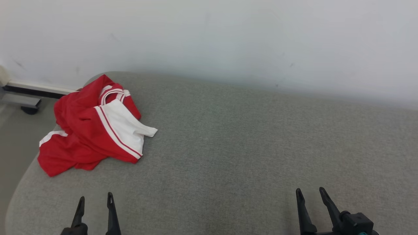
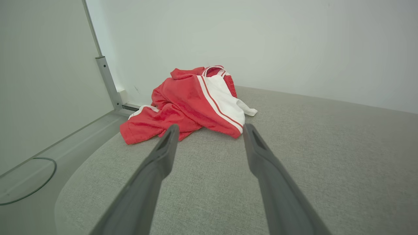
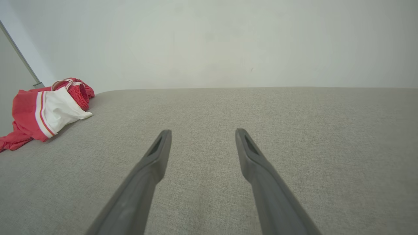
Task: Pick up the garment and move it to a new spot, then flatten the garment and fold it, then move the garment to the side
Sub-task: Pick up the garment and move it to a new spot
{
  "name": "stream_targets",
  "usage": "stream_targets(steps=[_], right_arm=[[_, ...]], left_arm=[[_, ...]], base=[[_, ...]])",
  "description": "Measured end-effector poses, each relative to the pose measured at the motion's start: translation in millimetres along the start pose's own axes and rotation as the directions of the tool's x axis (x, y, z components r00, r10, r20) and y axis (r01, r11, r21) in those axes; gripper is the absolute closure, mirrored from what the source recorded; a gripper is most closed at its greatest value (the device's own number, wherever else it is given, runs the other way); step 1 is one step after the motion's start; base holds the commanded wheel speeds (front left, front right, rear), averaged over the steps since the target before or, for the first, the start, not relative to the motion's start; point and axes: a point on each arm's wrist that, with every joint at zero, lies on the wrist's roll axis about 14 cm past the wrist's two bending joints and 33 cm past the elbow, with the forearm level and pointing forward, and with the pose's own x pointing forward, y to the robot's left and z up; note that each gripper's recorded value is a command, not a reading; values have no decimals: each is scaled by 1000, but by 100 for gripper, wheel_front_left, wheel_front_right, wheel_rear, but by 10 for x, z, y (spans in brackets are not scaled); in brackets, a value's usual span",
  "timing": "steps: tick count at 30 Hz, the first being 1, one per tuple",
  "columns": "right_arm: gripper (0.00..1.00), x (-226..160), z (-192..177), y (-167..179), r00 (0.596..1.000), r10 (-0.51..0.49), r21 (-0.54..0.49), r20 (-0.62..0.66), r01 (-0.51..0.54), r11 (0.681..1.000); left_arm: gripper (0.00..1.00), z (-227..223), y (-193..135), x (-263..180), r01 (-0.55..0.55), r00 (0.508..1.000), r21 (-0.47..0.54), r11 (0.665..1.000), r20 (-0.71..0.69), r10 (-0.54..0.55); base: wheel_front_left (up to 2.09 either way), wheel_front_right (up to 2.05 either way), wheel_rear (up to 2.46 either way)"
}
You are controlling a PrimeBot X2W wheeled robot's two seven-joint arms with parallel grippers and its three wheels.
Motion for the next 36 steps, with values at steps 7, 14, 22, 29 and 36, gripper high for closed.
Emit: stream_targets(steps=[7, 14, 22, 29, 36], right_arm=[[0, 143, -35, 237, 997, 77, -1, -12, -77, 997], [0, 259, -84, 484, 988, 153, 0, -27, -153, 988], [0, 324, -102, 689, 977, 213, 1, -33, -213, 977], [0, 337, -117, 760, 972, 234, 3, -37, -234, 972], [0, 334, -129, 752, 972, 232, 10, -39, -231, 973]], left_arm=[[0, -19, 260, -138, -88, 996, -1, 996, -5, 88], [0, -58, 524, -302, -175, 984, 6, 984, -13, 175], [0, -66, 731, -447, -251, 968, 8, 968, -11, 252], [0, -63, 832, -512, -285, 958, 13, 958, -5, 286], [0, -41, 837, -487, -293, 956, 7, 956, 4, 293]], base=[[0, 0, 0], [0, 0, 0], [0, 0, 0], [0, 0, 0], [0, 0, 0]])
